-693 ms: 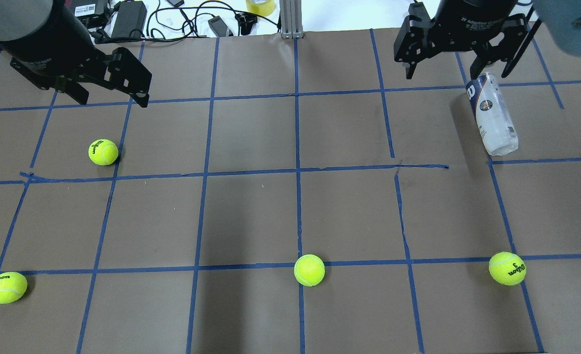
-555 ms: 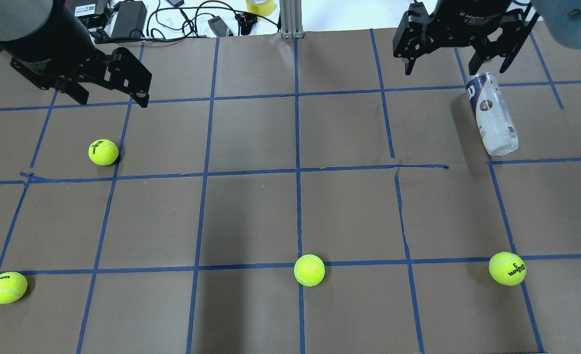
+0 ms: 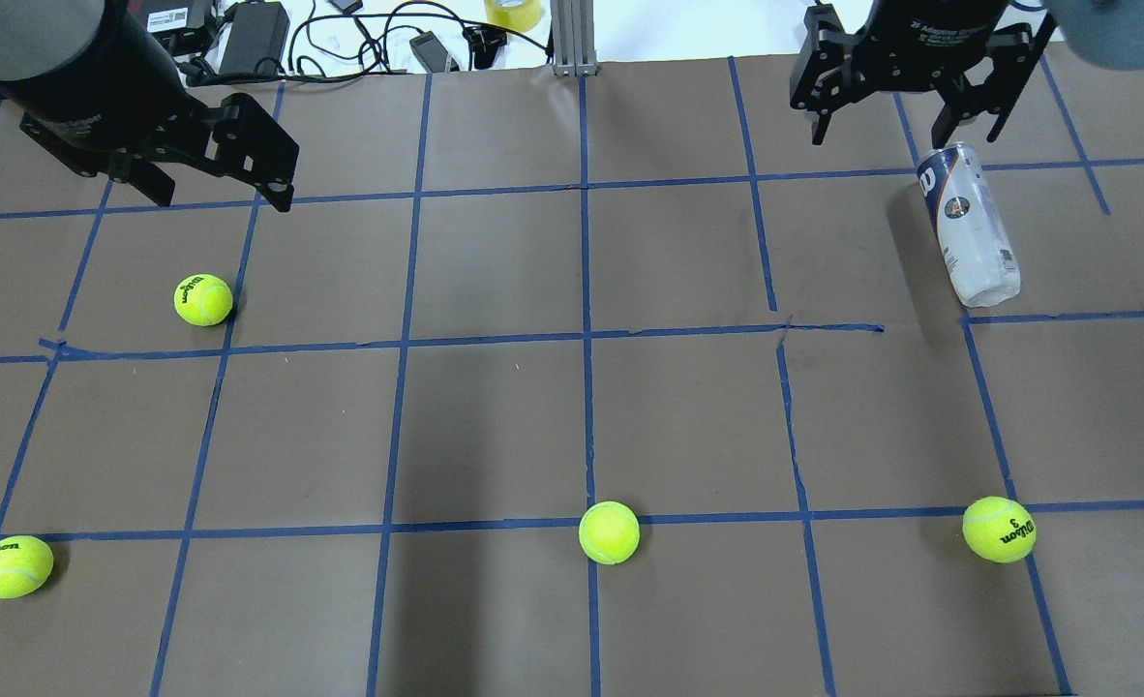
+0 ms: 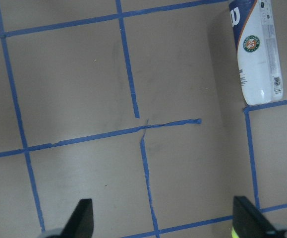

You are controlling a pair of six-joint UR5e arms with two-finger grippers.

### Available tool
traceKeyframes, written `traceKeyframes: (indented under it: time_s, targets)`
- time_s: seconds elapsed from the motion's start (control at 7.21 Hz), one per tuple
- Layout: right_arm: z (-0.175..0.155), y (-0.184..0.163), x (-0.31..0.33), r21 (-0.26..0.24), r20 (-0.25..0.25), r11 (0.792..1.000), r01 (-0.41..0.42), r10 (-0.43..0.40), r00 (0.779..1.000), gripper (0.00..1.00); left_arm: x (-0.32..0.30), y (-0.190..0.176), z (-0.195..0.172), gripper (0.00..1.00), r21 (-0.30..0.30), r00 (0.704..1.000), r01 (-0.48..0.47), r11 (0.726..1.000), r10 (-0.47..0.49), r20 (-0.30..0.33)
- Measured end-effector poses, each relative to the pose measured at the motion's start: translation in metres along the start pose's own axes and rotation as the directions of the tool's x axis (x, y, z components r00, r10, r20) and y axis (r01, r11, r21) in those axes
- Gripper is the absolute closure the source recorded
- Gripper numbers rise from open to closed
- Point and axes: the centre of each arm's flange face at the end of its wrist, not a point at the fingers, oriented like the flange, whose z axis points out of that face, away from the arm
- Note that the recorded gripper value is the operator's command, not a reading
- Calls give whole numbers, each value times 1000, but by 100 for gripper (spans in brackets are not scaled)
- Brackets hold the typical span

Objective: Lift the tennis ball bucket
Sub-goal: 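Move the right gripper down toward the white Wilson ball can, then close the right gripper on the can's bottom end and lift it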

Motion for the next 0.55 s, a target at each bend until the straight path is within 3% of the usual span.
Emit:
traceKeyframes:
  time_s: [0.28,0.55]
  targets:
    - [47,-78,52,-38,-3,999,-21,21,1000,0,0,0,0,0,0,1000,0,1000,0,0]
    - [108,-155,92,-35,-37,999,15,-17,999,0,0,0,0,0,0,1000,0,1000,0,-1]
